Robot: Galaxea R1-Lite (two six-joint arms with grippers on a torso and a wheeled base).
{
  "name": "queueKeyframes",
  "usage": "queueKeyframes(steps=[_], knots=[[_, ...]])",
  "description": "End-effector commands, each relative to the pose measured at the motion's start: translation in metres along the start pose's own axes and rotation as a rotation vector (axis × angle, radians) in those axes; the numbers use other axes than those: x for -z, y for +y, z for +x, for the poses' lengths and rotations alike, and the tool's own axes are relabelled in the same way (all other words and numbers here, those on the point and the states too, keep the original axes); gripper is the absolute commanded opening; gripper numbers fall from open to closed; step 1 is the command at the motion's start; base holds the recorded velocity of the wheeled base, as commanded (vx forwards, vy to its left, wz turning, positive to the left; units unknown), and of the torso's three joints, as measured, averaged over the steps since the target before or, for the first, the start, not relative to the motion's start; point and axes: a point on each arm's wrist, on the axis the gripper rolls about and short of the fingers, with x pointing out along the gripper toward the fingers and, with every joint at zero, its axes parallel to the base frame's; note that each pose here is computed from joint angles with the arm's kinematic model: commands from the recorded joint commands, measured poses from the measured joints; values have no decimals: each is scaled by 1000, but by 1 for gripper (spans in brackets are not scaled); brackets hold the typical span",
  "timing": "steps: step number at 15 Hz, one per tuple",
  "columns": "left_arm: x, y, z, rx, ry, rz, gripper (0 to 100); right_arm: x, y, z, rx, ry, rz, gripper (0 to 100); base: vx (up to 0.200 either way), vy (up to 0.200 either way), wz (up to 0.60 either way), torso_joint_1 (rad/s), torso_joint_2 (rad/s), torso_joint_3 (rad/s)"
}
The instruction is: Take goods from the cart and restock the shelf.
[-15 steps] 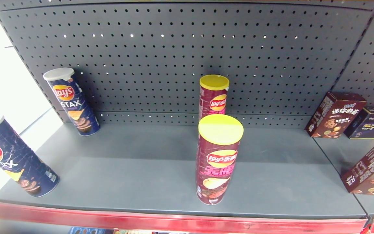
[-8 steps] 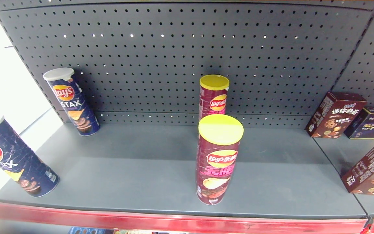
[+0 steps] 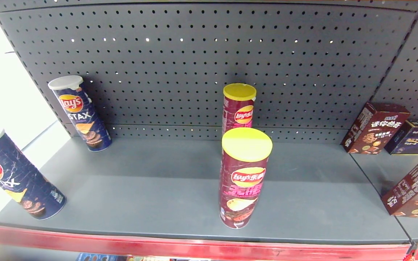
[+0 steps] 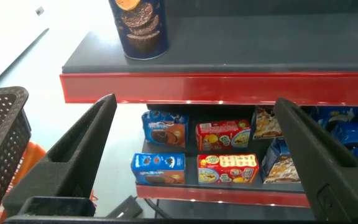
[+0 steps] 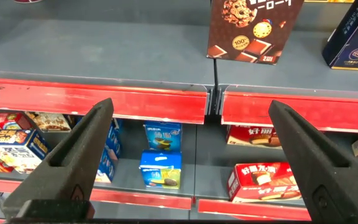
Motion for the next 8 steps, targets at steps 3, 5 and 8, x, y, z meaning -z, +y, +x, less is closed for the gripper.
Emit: queueKeyframes(steps=[3, 5, 8], knots=[[0, 0, 0, 2, 1, -4, 100, 0, 0, 0, 0, 1, 0, 100, 0, -67, 0, 1, 2, 2], [0, 0, 0, 2, 0, -11, 100, 0, 0, 0, 0, 1, 0, 100, 0, 0, 0, 0, 0, 0], [0, 0, 0, 2, 0, -11, 100, 0, 0, 0, 0, 1, 0, 100, 0, 0, 0, 0, 0, 0]])
